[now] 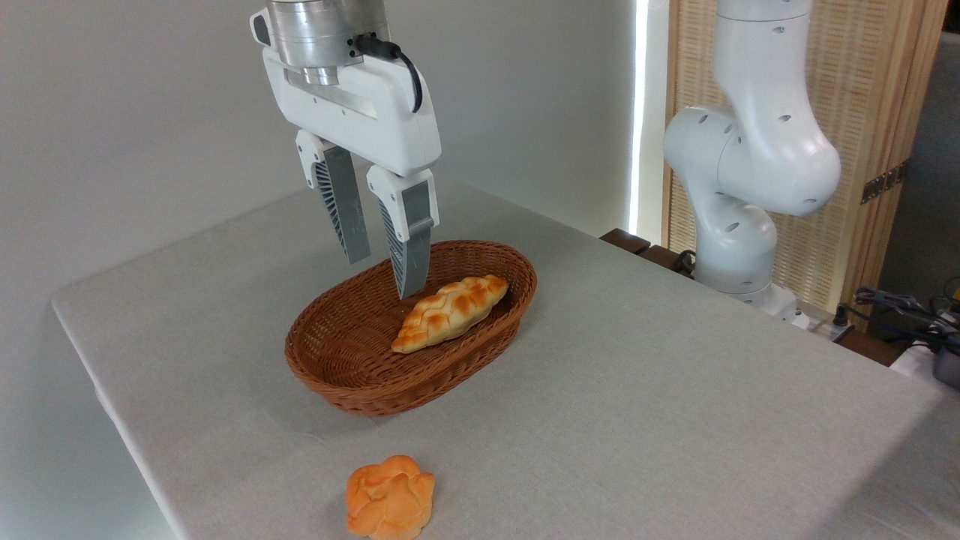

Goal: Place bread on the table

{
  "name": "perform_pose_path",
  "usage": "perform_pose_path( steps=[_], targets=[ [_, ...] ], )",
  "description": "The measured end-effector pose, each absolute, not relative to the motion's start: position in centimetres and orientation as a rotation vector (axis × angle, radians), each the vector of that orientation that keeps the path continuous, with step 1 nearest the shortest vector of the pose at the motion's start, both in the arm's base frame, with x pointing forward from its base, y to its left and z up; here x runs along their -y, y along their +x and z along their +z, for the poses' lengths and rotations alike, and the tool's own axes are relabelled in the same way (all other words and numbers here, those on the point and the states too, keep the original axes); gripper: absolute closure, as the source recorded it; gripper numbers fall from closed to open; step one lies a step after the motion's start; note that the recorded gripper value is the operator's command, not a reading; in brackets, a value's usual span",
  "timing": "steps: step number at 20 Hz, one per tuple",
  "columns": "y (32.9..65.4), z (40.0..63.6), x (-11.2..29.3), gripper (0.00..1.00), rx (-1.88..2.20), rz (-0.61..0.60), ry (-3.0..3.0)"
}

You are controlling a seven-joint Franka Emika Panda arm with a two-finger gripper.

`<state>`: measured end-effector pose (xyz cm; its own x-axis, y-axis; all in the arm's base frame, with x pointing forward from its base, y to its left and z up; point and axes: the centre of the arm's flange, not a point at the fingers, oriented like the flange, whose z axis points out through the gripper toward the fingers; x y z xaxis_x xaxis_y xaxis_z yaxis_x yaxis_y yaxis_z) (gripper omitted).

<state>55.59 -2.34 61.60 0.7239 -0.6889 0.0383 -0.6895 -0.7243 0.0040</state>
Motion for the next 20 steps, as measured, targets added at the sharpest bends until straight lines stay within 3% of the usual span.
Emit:
perform_pose_path(
  steps=[15, 20],
  targets=[
    [55.6, 61.5, 2.6, 0.00, 1.167, 0.048, 2.896],
    [54.4, 59.2, 4.9, 0.00, 1.218, -0.033, 2.852]
  ],
)
